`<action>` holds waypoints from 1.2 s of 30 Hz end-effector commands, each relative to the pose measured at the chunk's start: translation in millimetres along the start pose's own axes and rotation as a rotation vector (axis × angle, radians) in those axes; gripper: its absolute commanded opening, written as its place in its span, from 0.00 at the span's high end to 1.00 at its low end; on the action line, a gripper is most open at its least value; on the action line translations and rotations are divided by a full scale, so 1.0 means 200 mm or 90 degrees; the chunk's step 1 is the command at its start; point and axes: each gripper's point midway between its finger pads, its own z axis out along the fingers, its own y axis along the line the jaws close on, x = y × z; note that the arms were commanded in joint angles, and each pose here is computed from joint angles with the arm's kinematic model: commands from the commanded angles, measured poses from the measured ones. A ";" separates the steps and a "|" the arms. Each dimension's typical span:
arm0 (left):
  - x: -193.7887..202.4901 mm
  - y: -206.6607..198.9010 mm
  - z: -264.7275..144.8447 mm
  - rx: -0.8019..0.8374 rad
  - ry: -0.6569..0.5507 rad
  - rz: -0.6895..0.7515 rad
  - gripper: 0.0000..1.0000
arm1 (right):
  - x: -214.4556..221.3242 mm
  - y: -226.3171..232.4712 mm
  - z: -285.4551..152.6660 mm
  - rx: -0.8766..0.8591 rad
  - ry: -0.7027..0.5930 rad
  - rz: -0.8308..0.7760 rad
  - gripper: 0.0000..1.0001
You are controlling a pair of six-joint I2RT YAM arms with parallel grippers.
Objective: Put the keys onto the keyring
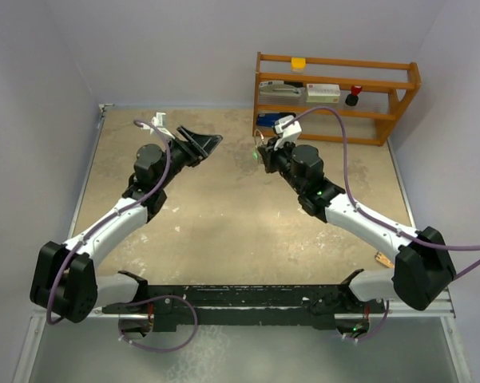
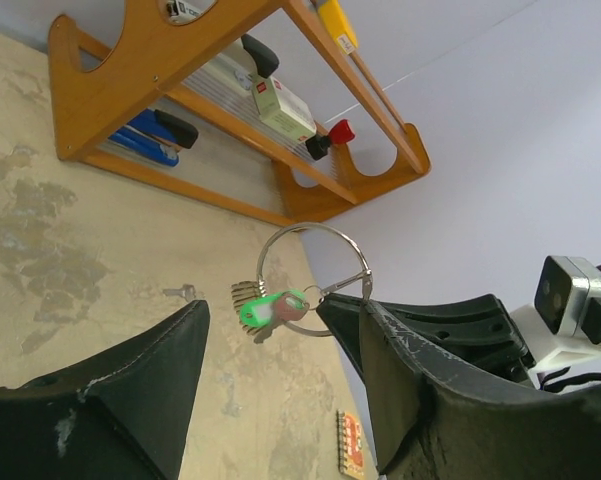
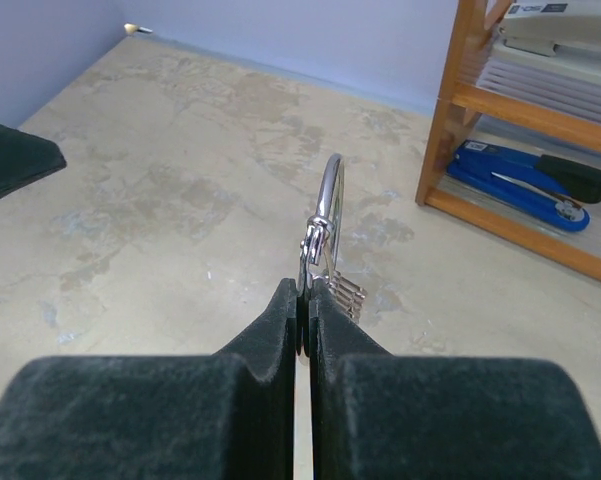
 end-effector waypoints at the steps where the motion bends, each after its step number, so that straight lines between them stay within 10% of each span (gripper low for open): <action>1: -0.04 -0.06 0.00 0.043 -0.023 0.020 0.42 | -0.16 0.08 -0.01 -0.047 -0.043 0.007 1.00; 36: 0.09 -0.20 0.02 0.193 0.035 -0.045 0.44 | -0.10 0.32 0.00 -0.245 -0.138 -0.069 1.00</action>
